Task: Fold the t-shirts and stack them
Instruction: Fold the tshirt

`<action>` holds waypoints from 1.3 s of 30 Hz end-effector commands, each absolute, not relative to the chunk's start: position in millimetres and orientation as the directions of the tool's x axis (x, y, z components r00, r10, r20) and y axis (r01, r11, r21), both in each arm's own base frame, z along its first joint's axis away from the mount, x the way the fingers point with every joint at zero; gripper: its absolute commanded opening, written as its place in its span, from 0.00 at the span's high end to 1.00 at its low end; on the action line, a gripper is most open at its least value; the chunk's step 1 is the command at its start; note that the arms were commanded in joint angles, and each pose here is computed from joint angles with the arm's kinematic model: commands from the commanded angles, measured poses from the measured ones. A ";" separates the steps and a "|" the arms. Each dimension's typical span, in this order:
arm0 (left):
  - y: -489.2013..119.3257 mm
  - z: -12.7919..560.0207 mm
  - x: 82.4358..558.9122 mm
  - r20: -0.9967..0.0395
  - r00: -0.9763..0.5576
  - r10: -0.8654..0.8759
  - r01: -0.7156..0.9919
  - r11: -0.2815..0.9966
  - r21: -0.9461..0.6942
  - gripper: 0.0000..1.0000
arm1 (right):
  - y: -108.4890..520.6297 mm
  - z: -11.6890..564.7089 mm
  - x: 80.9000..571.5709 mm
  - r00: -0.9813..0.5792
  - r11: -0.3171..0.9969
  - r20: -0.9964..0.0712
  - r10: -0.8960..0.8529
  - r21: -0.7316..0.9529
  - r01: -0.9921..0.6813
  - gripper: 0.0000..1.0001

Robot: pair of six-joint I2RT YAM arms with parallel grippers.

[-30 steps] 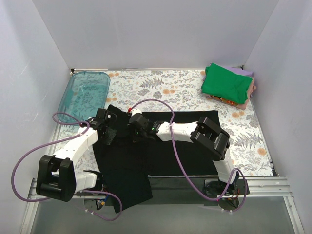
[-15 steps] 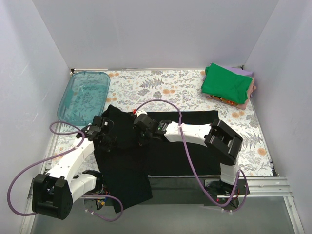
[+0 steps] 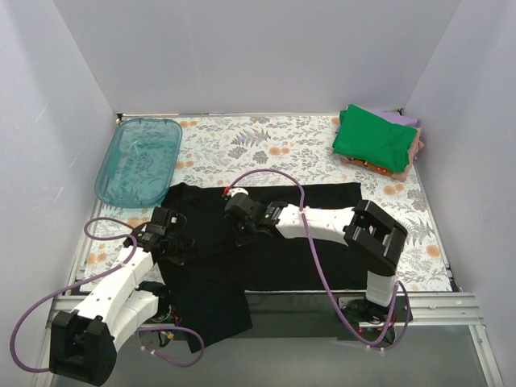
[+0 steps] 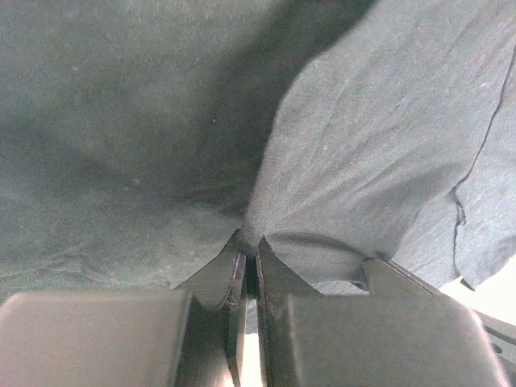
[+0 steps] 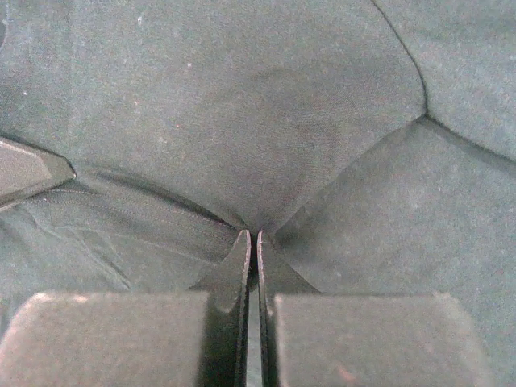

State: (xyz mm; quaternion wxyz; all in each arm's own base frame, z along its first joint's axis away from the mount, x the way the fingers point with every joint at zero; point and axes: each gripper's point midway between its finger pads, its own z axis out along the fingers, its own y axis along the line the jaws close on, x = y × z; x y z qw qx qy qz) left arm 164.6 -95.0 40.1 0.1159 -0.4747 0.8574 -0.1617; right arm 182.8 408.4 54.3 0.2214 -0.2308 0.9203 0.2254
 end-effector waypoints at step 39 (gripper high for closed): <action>-103.2 61.2 345.7 -0.334 -0.547 -0.768 -0.742 0.629 -0.231 0.09 | 85.5 24.1 357.8 -0.878 0.983 -0.454 0.154 0.160 0.090 0.02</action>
